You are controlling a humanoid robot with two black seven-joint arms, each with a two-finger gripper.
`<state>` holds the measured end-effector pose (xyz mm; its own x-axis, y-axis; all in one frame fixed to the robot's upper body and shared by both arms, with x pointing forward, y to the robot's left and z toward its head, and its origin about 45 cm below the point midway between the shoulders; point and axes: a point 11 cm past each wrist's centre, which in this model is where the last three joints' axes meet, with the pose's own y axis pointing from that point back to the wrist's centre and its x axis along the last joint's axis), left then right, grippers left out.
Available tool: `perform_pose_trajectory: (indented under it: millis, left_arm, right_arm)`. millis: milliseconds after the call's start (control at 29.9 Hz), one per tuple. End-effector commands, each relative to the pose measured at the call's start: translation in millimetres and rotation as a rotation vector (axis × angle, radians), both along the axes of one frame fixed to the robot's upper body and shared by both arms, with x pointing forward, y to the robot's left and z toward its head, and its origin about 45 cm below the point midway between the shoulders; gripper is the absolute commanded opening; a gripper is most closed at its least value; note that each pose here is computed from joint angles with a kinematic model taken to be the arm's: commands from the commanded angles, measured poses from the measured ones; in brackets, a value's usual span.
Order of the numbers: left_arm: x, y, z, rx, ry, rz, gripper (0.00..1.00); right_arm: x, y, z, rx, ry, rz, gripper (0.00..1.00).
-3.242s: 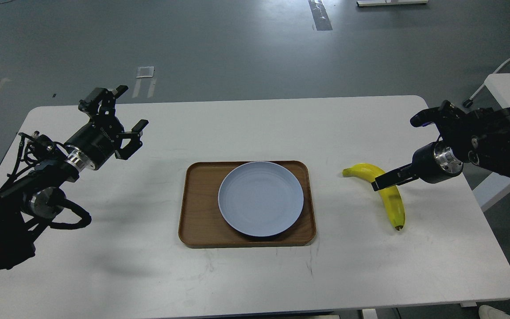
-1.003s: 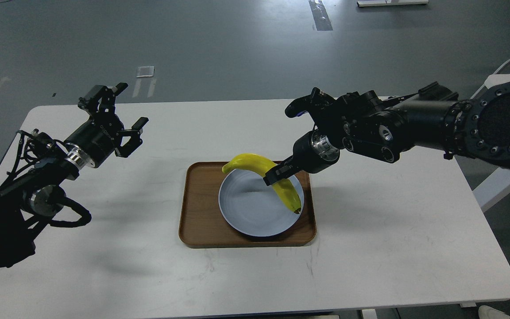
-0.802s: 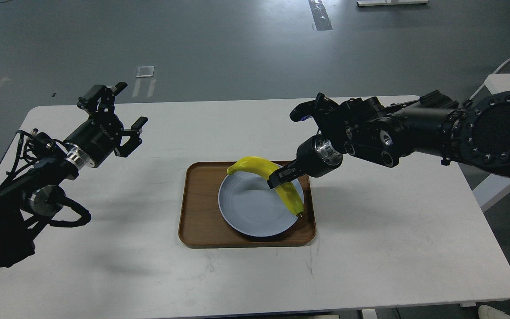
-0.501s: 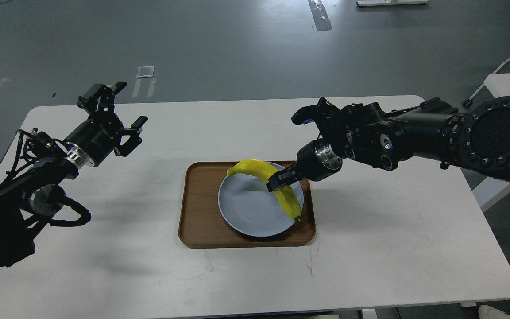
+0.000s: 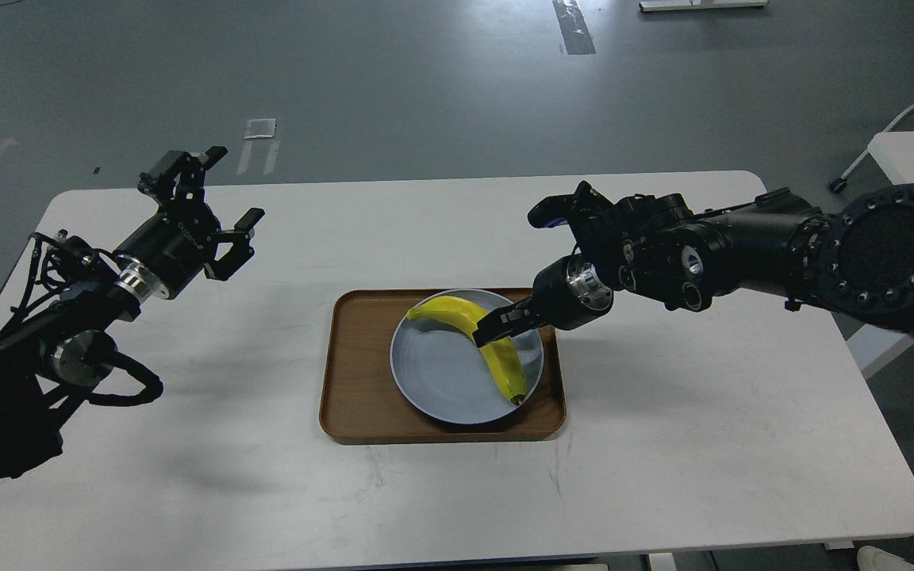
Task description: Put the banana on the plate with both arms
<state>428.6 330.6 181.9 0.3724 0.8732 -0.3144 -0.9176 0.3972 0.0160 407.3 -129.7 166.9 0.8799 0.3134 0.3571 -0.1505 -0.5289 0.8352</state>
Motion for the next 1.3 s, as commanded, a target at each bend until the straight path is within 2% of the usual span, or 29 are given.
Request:
perform_pose_trajectory:
  millis: [0,100,201,334,468,635,669,769,836,1136,1270]
  left_arm:
    - [0,1,1,0.001,-0.002,0.002,0.98]
    - [0,1,1,0.001,-0.002,0.002,0.98]
    - [0,1,1,0.001,-0.002,0.002,0.98]
    - [0,1,1,0.002,-0.001,0.001,0.98]
    - [0,-3,-2,-0.005,0.003,-0.002,0.98]
    - [0,-15,-8,-0.024,0.011,-0.015,0.98]
    - [0,-15,-8,-0.024,0.011,-0.015,0.98]
    - [-1,-27,-13,-0.051,0.019,-0.021,0.98]
    - [-2,-29,-15,-0.065,0.021,-0.017,0.98]
    - [-9,-38,-36,-0.083,0.06,-0.008,0.98]
    - [-9,-40,-39,-0.085,0.066,-0.002,0.98]
  right_arm:
    - [0,2,1,0.007,-0.001,-0.002,0.83]
    - [5,7,9,0.027,-0.016,-0.005,0.85]
    - [12,30,29,0.15,-0.027,-0.041,0.93]
    - [50,-19,78,0.393,-0.079,-0.288,0.94]
    - [59,-84,84,0.578,-0.081,-0.52,0.97]
    - [43,-144,51,0.863,0.007,-0.831,0.99]
    - [43,-144,51,0.864,0.007,-0.832,0.99]
    - [25,-169,20,1.056,0.083,-1.042,0.99]
    - [17,-176,7,1.111,0.111,-1.112,0.99]
    - [-6,-191,-26,1.25,0.183,-1.29,0.99]
    - [-8,-188,-27,1.257,0.196,-1.289,0.99]
